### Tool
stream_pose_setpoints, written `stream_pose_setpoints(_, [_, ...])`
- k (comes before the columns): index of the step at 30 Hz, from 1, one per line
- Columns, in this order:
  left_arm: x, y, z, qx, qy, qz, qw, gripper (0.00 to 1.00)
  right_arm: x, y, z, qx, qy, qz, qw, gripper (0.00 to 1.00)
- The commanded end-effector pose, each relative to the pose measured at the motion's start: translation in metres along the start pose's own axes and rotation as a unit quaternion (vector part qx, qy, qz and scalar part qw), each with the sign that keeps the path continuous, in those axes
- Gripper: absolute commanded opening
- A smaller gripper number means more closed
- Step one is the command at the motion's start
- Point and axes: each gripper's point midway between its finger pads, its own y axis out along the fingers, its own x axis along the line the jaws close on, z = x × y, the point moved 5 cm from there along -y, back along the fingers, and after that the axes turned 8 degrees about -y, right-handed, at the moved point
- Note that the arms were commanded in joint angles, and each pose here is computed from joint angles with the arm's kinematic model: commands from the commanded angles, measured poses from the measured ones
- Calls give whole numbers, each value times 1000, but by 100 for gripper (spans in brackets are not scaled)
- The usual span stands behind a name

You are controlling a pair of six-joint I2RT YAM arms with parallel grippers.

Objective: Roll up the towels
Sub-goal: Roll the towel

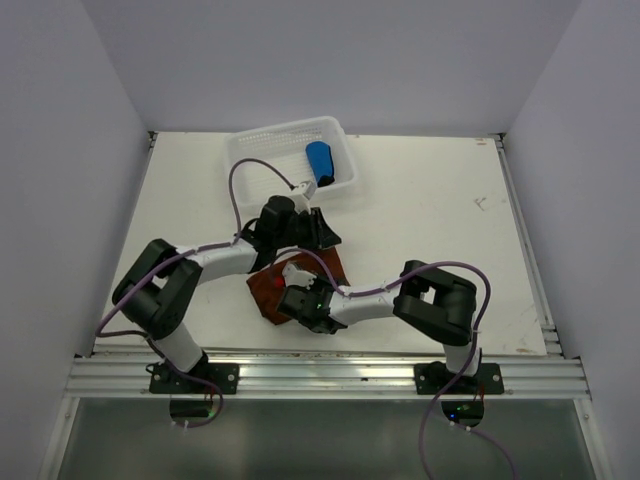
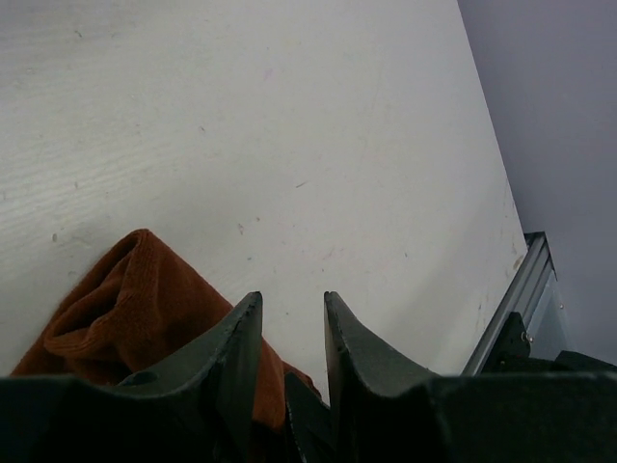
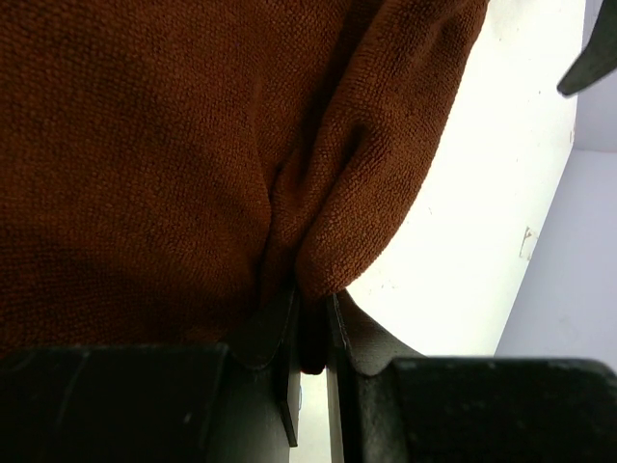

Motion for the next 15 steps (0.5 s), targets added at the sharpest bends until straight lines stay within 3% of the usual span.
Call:
stream_pose_setpoints(1, [-19,11,-7,3,11,78,997,35,24,4,15,23,-21,-52,998,0])
stream_pose_setpoints(5, [-9,24,2,14,-10,82,996,30,25,4,16,24,-20,-53,998,0])
stream_pose_setpoints(15, [47,11,41,9,-51,-22,998,24,25,1,14,9,12,-66,998,0])
